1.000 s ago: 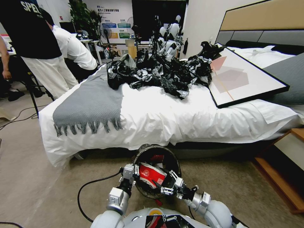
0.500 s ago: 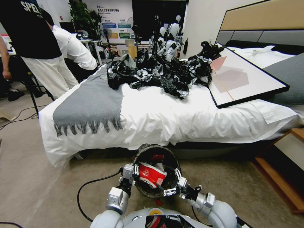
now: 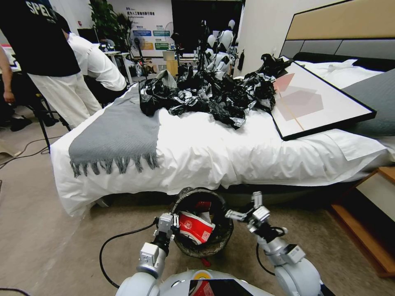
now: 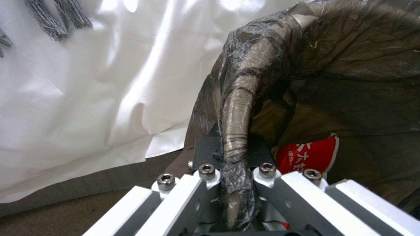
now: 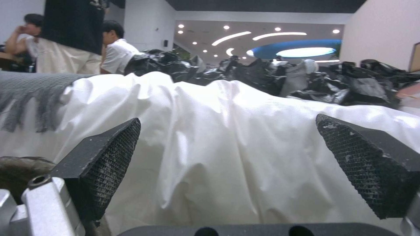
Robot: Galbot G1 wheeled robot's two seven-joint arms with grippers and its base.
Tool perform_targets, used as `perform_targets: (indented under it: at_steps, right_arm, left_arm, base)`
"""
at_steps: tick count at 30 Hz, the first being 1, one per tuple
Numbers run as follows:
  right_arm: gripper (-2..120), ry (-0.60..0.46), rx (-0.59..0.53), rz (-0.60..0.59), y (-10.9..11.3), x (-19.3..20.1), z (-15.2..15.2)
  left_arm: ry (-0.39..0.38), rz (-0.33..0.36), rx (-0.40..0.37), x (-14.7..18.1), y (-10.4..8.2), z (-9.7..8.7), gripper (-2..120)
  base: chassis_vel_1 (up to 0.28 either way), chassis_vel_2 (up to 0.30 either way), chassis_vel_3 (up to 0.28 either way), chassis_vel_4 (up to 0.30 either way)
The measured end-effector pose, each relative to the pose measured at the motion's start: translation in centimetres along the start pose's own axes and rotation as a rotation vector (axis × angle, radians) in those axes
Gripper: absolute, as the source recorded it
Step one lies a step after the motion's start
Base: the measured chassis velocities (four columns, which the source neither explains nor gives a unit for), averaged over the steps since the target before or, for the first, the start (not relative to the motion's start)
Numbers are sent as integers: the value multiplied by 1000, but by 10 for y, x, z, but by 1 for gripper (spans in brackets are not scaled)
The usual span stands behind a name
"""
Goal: Pick up the trash bin, then pick up the garbage from the floor and place it into the trash bin.
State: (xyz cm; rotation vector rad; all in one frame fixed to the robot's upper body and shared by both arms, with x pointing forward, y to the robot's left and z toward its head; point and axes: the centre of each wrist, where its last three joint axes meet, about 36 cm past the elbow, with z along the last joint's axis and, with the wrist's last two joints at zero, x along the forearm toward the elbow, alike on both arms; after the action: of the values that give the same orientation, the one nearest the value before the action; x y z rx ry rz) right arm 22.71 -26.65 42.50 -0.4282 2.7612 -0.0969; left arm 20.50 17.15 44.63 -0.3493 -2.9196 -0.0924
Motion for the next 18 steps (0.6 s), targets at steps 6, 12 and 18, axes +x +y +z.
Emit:
perform_targets:
  at_steps: [6, 12, 18]
  right_arm:
    - [100, -14, 5, 40, -7, 5, 9]
    - [100, -11, -3, 60, -7, 6, 14]
    - [100, -20, -8, 90, -5, 8, 23]
  left_arm:
    - [0, -5, 3, 0, 0, 0, 1]
    - [2, -6, 5, 0, 1, 0, 1]
    - [4, -8, 5, 1, 0, -1, 1]
  base:
    - [0, 0, 0, 0]
    - [0, 0, 0, 0]
    - [0, 0, 0, 0]
